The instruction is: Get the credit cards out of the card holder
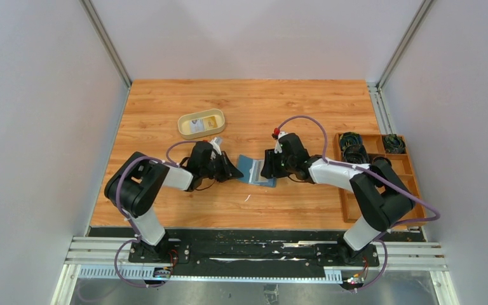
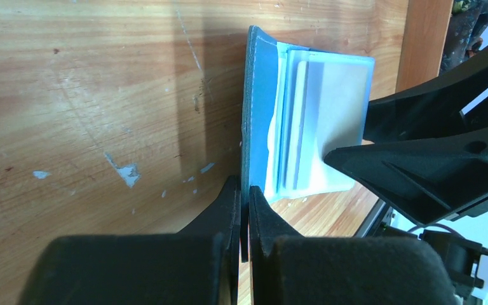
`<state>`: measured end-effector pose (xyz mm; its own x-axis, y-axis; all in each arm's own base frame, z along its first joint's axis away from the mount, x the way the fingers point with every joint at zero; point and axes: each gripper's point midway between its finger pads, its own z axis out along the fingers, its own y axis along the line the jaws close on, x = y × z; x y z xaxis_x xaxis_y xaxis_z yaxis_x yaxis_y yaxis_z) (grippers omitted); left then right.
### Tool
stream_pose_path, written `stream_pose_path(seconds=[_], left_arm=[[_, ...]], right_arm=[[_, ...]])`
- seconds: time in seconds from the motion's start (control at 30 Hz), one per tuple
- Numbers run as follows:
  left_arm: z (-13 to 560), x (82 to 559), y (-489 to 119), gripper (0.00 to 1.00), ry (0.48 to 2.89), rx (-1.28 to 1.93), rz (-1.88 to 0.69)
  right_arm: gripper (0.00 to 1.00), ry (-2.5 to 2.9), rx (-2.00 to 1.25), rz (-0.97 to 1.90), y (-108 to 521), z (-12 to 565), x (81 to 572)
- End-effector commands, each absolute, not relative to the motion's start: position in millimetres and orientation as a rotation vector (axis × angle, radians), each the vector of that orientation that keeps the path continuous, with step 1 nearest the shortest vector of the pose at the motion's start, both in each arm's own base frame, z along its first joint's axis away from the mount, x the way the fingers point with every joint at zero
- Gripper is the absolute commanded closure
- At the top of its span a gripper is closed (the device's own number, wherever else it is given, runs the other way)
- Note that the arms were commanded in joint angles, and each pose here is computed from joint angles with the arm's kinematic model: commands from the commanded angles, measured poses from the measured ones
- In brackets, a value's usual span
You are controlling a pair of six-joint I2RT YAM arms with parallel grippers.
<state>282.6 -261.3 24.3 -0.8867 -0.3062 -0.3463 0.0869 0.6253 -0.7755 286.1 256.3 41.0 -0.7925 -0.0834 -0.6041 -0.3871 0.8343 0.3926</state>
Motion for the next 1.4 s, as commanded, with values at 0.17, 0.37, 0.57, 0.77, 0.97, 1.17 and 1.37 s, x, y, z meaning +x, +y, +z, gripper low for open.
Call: stream_pose_path(seconds=[0.17, 0.37, 0.57, 0.77, 0.97, 1.17, 1.37], left_arm=[[-2.3, 269.5, -263.5, 1.0, 2.493, -0.165, -1.087], [-4.0, 268.2, -263.0, 1.0, 2.498, -0.168, -1.079], [-3.8, 267.6, -261.6, 1.0, 2.495, -0.173, -1.074], [-0.8, 266.7, -262.0, 1.0, 2.489, -0.167, -1.082], [0.0, 265.3, -263.2, 1.0, 2.491, -0.159, -1.093], [0.4, 263.5, -264.1, 1.0, 2.493, -0.149, -1.101], [1.6, 262.9, -263.2, 1.0, 2.488, -0.149, -1.098]], right_arm=[[0.5, 2.347, -0.408, 0.803, 290.0, 66.8, 290.7], [0.5, 2.314, -0.438, 0.834, 303.6, 77.3, 292.2], [0.51, 2.312, -0.464, 0.852, 316.6, 77.2, 293.3], [0.51, 2.33, -0.468, 0.837, 316.1, 67.9, 290.6], [0.5, 2.34, -0.485, 0.819, 319.6, 58.7, 290.6], [0.46, 2.313, -0.532, 0.829, 332.2, 63.9, 296.4], [0.44, 2.309, -0.557, 0.775, 333.3, 64.9, 306.2]])
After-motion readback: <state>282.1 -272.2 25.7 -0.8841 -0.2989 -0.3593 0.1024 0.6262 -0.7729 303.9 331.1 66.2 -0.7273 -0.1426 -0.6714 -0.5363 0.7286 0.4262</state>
